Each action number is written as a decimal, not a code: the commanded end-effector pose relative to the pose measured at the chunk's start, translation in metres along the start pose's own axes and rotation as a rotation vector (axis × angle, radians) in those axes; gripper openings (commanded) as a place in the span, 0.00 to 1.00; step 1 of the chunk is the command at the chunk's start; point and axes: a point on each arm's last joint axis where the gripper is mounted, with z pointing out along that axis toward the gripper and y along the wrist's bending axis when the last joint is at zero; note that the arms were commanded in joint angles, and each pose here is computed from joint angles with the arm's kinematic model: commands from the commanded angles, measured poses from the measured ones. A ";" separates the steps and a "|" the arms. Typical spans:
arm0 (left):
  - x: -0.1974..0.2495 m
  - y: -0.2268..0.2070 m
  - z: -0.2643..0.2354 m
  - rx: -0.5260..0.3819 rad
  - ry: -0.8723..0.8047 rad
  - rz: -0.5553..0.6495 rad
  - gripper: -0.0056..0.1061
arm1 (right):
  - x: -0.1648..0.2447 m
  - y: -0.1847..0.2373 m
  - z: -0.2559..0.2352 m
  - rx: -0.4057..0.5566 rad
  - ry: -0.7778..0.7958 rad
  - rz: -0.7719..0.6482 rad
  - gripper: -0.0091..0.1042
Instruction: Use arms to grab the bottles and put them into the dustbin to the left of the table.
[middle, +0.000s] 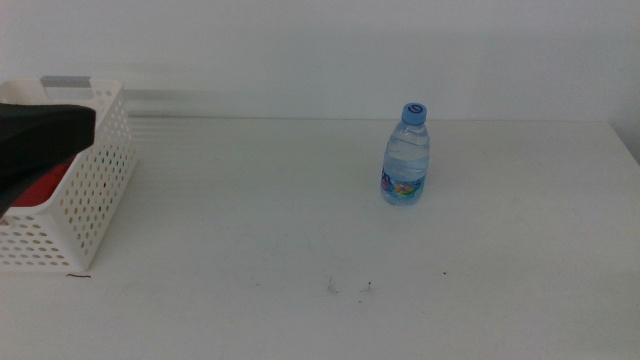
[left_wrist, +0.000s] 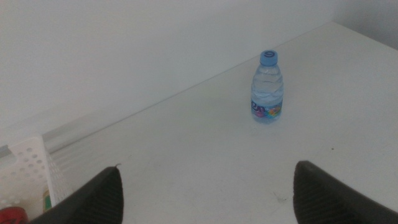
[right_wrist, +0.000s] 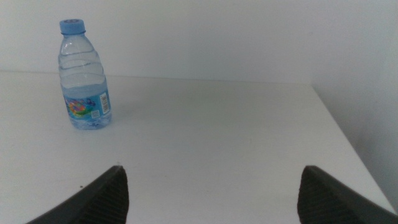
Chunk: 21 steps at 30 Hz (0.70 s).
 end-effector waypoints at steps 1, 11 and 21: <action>0.000 -0.001 0.000 0.010 -0.010 -0.014 0.89 | 0.000 0.000 0.000 0.003 -0.007 0.013 0.90; -0.001 -0.001 0.000 0.004 -0.025 -0.015 0.89 | -0.049 -0.001 0.008 0.000 0.033 0.025 0.90; -0.001 -0.001 0.000 0.004 -0.025 -0.015 0.89 | -0.067 0.001 0.059 -0.028 0.163 0.016 0.90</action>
